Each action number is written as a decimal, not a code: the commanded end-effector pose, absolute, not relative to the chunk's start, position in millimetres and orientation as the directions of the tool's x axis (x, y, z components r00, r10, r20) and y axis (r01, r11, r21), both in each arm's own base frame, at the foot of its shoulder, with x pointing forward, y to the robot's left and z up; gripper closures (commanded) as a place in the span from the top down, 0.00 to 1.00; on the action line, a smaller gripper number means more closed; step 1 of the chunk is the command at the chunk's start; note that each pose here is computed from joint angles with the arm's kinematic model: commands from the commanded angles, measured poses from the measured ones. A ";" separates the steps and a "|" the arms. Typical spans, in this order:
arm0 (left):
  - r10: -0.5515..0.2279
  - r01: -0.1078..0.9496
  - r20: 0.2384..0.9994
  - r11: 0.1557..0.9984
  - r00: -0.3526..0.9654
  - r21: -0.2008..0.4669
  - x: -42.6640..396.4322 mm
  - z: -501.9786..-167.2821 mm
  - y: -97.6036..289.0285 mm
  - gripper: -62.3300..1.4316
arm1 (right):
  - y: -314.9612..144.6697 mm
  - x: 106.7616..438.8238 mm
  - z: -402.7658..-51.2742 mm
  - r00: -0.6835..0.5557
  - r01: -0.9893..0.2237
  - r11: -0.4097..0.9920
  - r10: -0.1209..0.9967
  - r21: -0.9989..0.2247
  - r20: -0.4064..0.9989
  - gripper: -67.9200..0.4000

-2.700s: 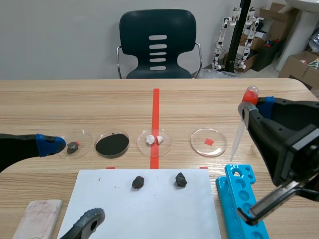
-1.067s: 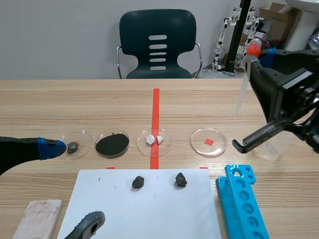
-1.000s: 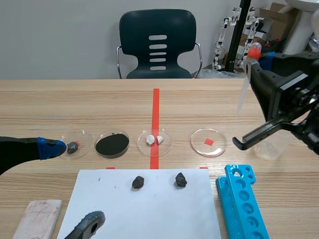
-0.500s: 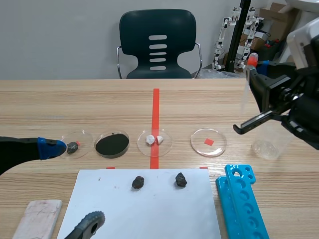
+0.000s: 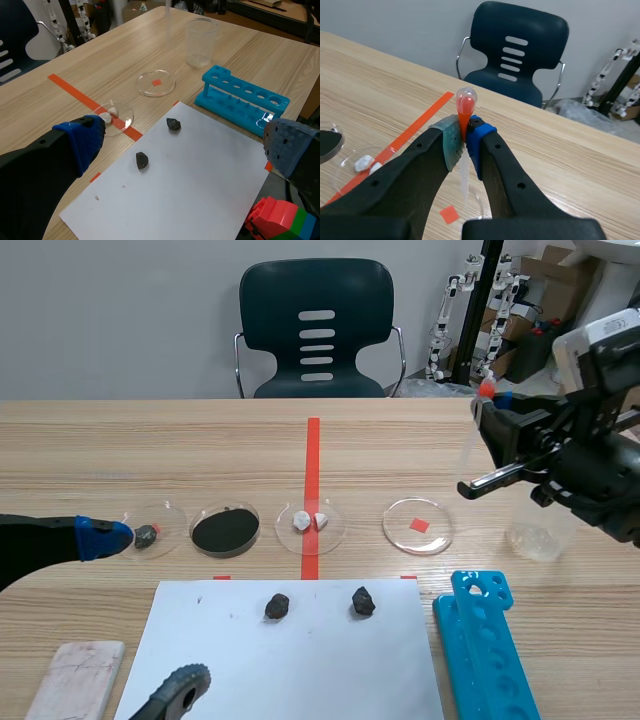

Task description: Draw acid from the petri dish

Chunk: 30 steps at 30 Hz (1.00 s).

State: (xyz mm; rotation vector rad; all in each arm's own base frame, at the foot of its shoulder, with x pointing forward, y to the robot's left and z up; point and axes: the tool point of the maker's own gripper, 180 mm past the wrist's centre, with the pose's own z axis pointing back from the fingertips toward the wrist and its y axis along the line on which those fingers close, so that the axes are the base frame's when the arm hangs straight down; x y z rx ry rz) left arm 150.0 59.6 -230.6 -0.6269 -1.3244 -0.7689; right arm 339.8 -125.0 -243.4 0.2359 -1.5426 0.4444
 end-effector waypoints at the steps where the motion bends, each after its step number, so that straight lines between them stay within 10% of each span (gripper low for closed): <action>1: -0.110 0.787 0.993 0.616 0.051 0.028 152.4 -222.7 58.5 1.00 | -120.1 345.6 -233.7 -0.064 -0.430 0.894 0.106 -0.123 0.992 0.01; 30: -0.110 0.787 0.993 0.616 0.051 0.028 152.4 -222.7 58.5 1.00 | -103.8 356.6 -282.2 0.050 -0.466 0.881 0.123 -0.086 0.991 0.01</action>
